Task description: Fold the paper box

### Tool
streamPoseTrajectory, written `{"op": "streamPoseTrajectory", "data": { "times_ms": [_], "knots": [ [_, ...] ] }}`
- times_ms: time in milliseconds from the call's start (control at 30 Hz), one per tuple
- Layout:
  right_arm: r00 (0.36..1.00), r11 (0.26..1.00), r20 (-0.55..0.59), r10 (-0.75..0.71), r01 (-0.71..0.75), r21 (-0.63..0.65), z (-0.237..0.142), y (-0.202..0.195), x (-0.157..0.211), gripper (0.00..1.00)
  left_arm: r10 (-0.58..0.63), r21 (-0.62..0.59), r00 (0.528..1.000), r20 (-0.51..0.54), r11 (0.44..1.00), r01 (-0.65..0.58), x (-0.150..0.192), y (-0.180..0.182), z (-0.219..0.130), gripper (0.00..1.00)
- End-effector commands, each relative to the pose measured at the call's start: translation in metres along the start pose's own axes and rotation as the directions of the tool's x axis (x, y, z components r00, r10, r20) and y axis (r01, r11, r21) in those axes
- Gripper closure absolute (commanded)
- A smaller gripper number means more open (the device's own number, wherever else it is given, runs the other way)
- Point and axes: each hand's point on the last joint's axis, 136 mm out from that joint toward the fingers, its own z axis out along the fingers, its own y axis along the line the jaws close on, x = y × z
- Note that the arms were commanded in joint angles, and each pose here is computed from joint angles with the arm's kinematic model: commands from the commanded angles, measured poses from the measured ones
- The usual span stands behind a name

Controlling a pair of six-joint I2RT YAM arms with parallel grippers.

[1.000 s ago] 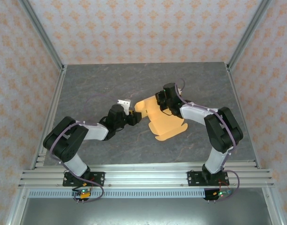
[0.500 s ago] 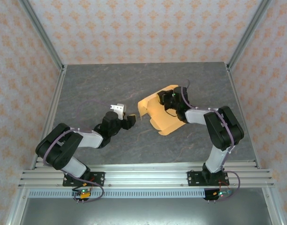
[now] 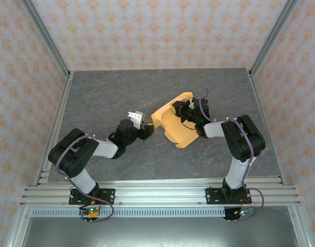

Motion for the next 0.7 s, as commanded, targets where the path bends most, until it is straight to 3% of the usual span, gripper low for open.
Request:
{"op": "streamPoseTrajectory", "data": {
  "times_ms": [0, 667],
  "knots": [
    [1.0, 0.997, -0.015, -0.013, 0.012, -0.081, 0.002, 0.011, 0.005, 0.92, 0.035, 0.103, 0.999, 0.02, 0.994, -0.037, -0.011, -0.028, 0.008, 0.37],
    [0.993, 0.996, 0.115, 0.032, -0.023, -0.082, -0.005, -0.019, 0.02, 0.95, 0.048, -0.002, 0.999, -0.001, 0.999, -0.048, -0.009, -0.032, 0.034, 0.42]
  ]
}}
